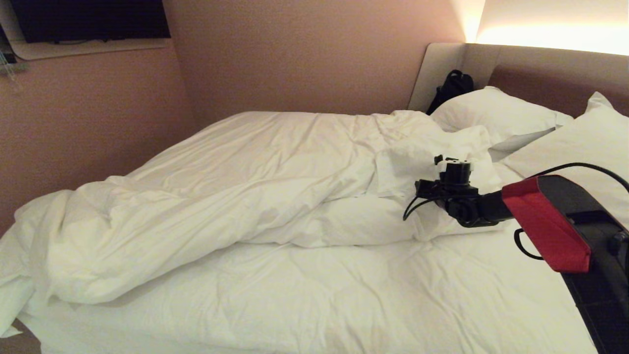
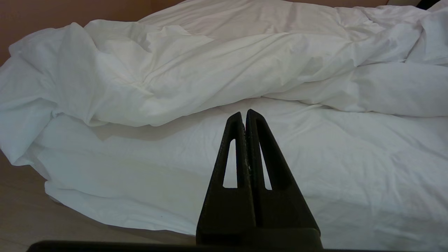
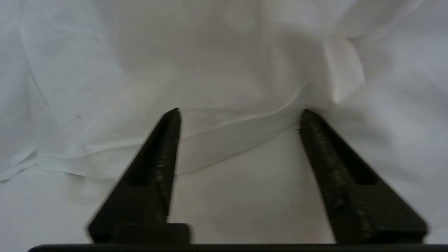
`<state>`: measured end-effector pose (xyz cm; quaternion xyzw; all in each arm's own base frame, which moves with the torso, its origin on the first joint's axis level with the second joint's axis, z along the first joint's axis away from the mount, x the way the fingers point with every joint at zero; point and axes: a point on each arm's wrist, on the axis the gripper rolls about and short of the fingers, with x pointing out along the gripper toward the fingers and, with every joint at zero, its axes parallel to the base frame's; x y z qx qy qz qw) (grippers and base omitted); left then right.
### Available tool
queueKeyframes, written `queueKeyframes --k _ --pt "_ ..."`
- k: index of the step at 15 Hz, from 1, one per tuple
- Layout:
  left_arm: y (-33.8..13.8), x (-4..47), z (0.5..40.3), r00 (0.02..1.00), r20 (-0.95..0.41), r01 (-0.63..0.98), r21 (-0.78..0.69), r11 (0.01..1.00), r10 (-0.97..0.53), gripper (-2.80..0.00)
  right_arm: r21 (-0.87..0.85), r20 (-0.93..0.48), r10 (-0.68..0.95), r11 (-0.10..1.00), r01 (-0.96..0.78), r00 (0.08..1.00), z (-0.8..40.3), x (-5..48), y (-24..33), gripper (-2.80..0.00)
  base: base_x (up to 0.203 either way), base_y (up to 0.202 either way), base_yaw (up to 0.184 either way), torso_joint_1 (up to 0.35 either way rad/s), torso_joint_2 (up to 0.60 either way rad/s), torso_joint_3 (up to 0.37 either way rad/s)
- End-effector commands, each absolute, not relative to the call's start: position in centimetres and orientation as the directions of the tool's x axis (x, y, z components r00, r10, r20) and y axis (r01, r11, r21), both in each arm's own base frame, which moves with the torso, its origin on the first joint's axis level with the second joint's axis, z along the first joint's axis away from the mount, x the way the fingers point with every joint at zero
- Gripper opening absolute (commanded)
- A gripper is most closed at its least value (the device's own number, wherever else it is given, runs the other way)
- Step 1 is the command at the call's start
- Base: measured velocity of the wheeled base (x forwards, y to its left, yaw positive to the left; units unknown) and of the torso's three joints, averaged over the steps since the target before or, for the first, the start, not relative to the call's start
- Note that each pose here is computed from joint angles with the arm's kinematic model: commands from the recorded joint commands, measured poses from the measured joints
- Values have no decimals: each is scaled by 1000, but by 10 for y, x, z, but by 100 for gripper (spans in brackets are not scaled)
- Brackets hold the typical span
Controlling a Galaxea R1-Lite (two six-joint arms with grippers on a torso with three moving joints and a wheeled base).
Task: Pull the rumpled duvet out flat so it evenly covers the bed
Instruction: Hold the folded corner of the quilt
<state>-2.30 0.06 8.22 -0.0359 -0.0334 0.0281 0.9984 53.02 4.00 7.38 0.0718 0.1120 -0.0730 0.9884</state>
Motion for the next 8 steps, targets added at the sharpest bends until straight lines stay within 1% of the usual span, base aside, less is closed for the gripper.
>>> queueKeyframes --k 1,4,8 --pt "1 -23 82 996 64 -55 -75 996 60 -280 125 -234 -129 979 162 964 69 533 40 0 0 0 0 0 0 0" --pt "1 -23 82 996 64 -55 -75 996 60 -280 130 -220 -129 978 160 967 61 541 41 0 0 0 0 0 0 0" --pt "1 -23 82 996 64 -55 -75 996 60 -280 125 -247 -119 980 153 962 53 544 41 0 0 0 0 0 0 0"
